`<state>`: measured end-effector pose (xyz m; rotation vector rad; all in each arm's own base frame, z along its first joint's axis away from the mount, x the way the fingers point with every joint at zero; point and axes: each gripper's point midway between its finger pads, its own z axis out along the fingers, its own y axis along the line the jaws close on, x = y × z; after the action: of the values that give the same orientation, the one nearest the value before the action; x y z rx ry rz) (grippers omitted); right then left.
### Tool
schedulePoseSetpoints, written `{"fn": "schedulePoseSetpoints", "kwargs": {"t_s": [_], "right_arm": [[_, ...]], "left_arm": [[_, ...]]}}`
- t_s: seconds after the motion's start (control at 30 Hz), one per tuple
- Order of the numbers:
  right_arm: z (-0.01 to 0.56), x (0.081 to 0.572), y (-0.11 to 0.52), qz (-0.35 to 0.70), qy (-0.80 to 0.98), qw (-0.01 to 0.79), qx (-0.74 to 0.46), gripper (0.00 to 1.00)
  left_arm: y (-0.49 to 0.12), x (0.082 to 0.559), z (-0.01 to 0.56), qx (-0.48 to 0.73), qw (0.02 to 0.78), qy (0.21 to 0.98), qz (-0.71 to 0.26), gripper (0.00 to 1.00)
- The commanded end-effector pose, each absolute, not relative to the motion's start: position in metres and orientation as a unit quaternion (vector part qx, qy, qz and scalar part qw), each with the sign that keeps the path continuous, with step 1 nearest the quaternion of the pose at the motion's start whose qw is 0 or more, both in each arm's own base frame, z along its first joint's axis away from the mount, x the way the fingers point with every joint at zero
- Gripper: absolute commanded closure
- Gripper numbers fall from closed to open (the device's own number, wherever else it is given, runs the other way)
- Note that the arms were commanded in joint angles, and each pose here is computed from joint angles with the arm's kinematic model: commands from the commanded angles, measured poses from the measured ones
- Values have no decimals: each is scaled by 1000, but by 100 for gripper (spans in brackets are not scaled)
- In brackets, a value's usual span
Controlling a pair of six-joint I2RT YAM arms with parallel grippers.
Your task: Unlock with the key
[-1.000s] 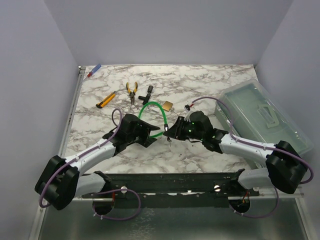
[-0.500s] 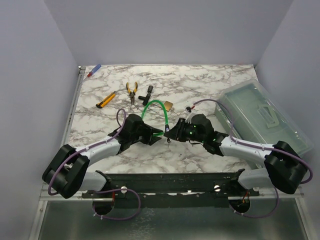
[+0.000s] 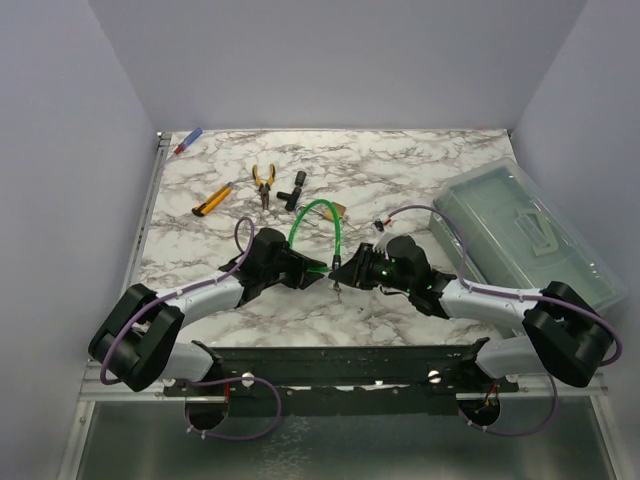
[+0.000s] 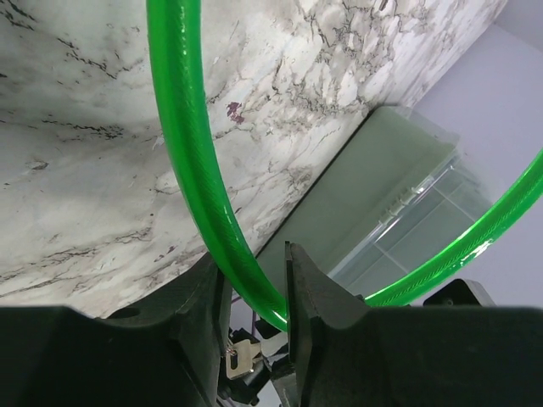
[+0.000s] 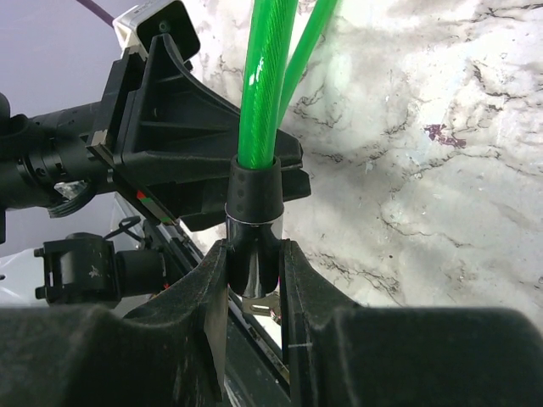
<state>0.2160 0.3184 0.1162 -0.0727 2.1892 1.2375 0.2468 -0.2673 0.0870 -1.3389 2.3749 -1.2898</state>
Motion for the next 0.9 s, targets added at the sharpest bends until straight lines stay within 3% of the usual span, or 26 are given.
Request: {"fn": "schedulePoseSetpoints", "kwargs": {"t_s": [0.0,0.57,0.87], "right_arm": [[132,207,321,494,807,319,-49,100],[135,206,305,475,813,334,-30,100],[142,211,298,454,818,351,-29,100]], "left_arm": [[-273,255,102,-422,88,779,-455,100],[-254,255,90,-424,128,794,-415,100],[-216,257,111,-332,252,844,-338,100]]}}
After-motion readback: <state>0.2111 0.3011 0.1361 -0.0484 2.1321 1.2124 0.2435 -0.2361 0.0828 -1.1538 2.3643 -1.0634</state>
